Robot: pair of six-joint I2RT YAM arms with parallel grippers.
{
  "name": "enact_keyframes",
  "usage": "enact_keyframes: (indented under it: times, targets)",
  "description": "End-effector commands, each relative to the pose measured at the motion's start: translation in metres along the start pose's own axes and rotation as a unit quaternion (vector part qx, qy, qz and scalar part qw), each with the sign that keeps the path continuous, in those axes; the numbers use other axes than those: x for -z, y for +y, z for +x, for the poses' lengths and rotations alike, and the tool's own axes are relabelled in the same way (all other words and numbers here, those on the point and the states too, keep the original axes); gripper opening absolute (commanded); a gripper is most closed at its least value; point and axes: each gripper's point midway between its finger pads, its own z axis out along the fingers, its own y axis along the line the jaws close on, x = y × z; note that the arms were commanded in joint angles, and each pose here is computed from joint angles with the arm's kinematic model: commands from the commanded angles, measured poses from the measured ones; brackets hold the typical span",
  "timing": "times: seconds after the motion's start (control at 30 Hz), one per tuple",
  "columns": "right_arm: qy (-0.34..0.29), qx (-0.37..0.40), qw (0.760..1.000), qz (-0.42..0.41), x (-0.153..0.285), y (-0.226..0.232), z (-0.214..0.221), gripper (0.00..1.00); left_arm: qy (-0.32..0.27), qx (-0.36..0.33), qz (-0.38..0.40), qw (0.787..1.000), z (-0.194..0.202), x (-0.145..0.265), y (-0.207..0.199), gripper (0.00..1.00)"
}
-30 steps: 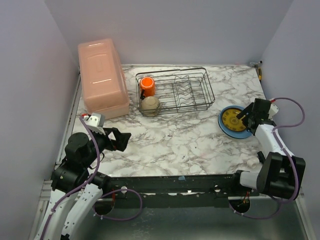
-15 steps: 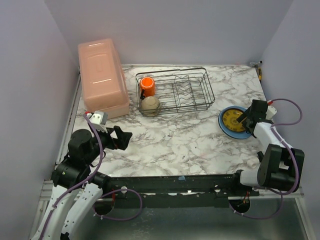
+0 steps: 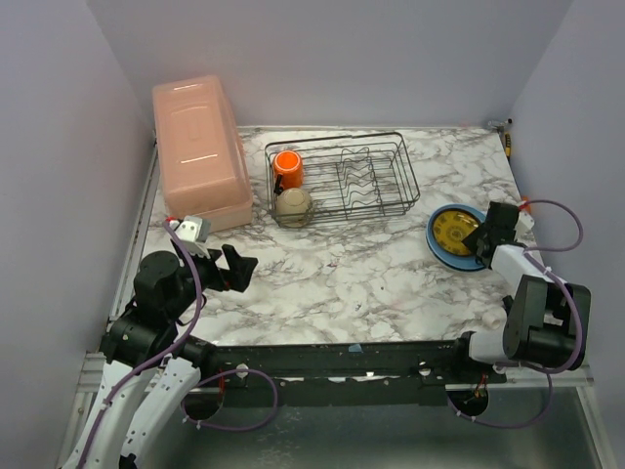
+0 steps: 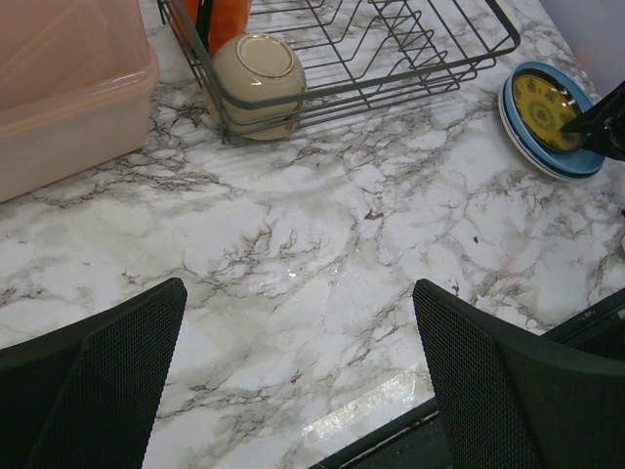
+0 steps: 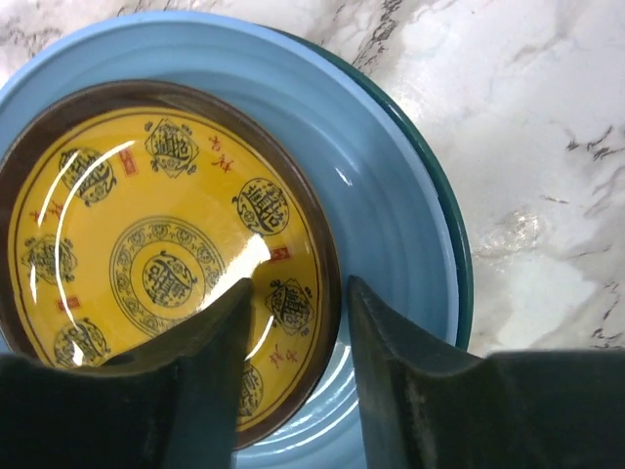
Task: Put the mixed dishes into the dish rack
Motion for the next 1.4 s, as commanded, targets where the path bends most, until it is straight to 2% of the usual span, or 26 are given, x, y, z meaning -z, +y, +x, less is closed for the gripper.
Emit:
enact_keyframes:
  times: [0.0,0.27,0.3,0.4,0.57,0.7,0.87,1.1,1.37]
  targets:
    - [0.029,-0.009,1.000,0.000,-0.006,-0.007,0.024,0.41,-0.006,-0.002,-0.015,1.000,-0.002,0.001,0.006,0.98]
    - [-0.017,-0.021,1.000,0.014,0.007,-0.015,0.008,0.23,-0.010,-0.001,-0.017,1.000,-0.003,0.002,0.007,0.98]
    - [-0.026,-0.023,0.999,0.011,0.010,-0.016,0.005,0.19,-0.008,-0.002,-0.013,1.000,-0.002,0.001,0.005,0.98]
    - [-0.060,-0.032,0.998,0.010,0.022,-0.019,-0.007,0.00,-0.007,-0.002,-0.007,1.000,-0.003,0.000,0.003,0.98]
    - [-0.129,-0.056,0.990,0.000,0.049,-0.022,-0.033,0.00,-0.007,0.001,-0.008,1.000,-0.004,-0.001,0.005,0.98]
    - [-0.151,-0.062,0.987,-0.012,0.063,-0.022,-0.040,0.00,-0.003,0.001,-0.001,1.000,-0.002,-0.003,0.003,0.98]
    - [-0.156,-0.072,0.984,-0.045,0.069,-0.012,-0.043,0.00,-0.007,0.001,0.000,1.000,-0.004,-0.002,0.002,0.98]
    - [-0.124,-0.094,0.983,-0.100,0.076,0.010,-0.035,0.00,-0.005,0.001,0.009,1.000,-0.003,-0.002,0.000,0.98]
    - [-0.157,-0.078,0.975,-0.136,0.113,0.023,-0.064,0.00,0.001,0.006,0.018,1.000,-0.001,-0.004,-0.004,0.98]
